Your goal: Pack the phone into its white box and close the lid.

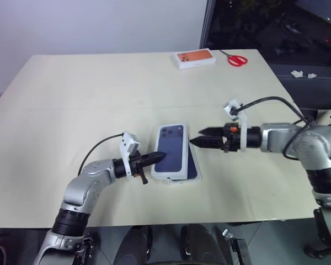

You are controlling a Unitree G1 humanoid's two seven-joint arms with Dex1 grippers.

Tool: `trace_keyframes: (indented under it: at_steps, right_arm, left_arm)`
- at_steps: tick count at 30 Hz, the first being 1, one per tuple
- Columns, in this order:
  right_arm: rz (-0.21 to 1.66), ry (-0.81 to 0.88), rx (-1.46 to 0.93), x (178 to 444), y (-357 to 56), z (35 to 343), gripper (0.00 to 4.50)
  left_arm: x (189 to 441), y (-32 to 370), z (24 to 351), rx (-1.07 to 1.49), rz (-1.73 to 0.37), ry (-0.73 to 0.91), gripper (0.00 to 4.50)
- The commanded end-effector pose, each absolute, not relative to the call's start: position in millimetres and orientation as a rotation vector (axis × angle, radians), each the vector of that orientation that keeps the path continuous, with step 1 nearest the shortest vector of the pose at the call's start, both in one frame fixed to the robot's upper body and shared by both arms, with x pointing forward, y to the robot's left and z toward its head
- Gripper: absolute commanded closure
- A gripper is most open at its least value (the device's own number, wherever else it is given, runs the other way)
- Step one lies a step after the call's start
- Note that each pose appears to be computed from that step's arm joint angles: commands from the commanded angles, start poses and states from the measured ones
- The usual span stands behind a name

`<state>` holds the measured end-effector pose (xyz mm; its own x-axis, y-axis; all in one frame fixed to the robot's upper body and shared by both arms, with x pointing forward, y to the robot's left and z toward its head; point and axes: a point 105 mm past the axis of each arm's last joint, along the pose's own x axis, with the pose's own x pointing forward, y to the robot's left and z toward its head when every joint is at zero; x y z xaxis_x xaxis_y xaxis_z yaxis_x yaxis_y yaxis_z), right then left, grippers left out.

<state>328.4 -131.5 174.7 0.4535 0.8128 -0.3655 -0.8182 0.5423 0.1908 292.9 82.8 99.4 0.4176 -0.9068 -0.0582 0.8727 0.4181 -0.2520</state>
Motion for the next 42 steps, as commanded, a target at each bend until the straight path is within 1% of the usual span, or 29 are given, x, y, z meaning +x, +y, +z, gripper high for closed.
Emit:
trace_keyframes:
  at_steps: [1,4,8,11,14,15,16,18,19,22,23,27,30,36,42]
  right_arm:
    - [1.025,0.328,-0.252,335.7,-131.9,170.7,0.07]
    - [1.038,0.298,-0.384,333.9,-135.1,154.0,0.07]
    - [1.007,0.243,-0.451,341.2,-138.2,152.3,0.07]
    - [0.996,0.221,-0.504,344.8,-138.5,150.3,0.07]
    - [0.991,0.210,-0.505,346.2,-136.9,150.3,0.07]
    - [0.993,0.210,-0.506,346.0,-136.6,150.3,0.60]
    - [0.995,0.213,-0.520,345.7,-137.5,150.2,0.89]
    - [1.008,0.218,-0.533,343.4,-138.5,150.2,1.98]
    - [1.011,0.220,-0.534,342.9,-138.7,150.2,2.42]
    - [1.022,0.219,-0.524,340.9,-136.9,149.9,4.03]
    - [1.025,0.221,-0.494,340.4,-134.8,148.7,4.47]
    - [1.044,0.232,-0.453,336.9,-127.5,143.1,4.47]
    - [1.051,0.236,-0.448,335.2,-124.9,142.0,4.47]
    - [1.060,0.234,-0.454,332.1,-120.9,140.8,4.47]
    - [1.051,0.252,-0.474,332.1,-127.5,138.1,4.47]
  left_arm:
    - [292.4,87.0,104.0,-0.178,-1.124,0.177,4.50]
    - [296.7,104.7,114.0,-0.172,-1.078,0.153,4.50]
    - [302.5,121.3,125.2,-0.160,-1.026,0.129,4.50]
    - [307.6,132.6,124.5,-0.159,-0.980,0.142,4.50]
    - [314.5,141.1,115.2,-0.137,-0.927,0.175,4.50]
    - [317.4,143.4,110.9,-0.130,-0.906,0.192,4.50]
    - [321.2,145.4,104.0,-0.100,-0.881,0.215,4.50]
    - [326.0,146.0,94.4,-0.092,-0.853,0.253,4.50]
    - [327.0,145.6,92.7,-0.094,-0.851,0.260,4.50]
    - [327.7,139.5,89.9,-0.087,-0.873,0.264,4.50]
    - [324.7,131.1,87.0,-0.112,-0.908,0.276,4.50]
    - [321.7,107.6,84.0,-0.180,-0.981,0.278,4.50]
    - [320.6,98.7,86.2,-0.197,-1.005,0.278,4.50]
    - [315.6,88.3,93.7,-0.229,-1.042,0.259,4.50]
    - [310.0,82.2,100.1,-0.221,-1.069,0.247,4.50]
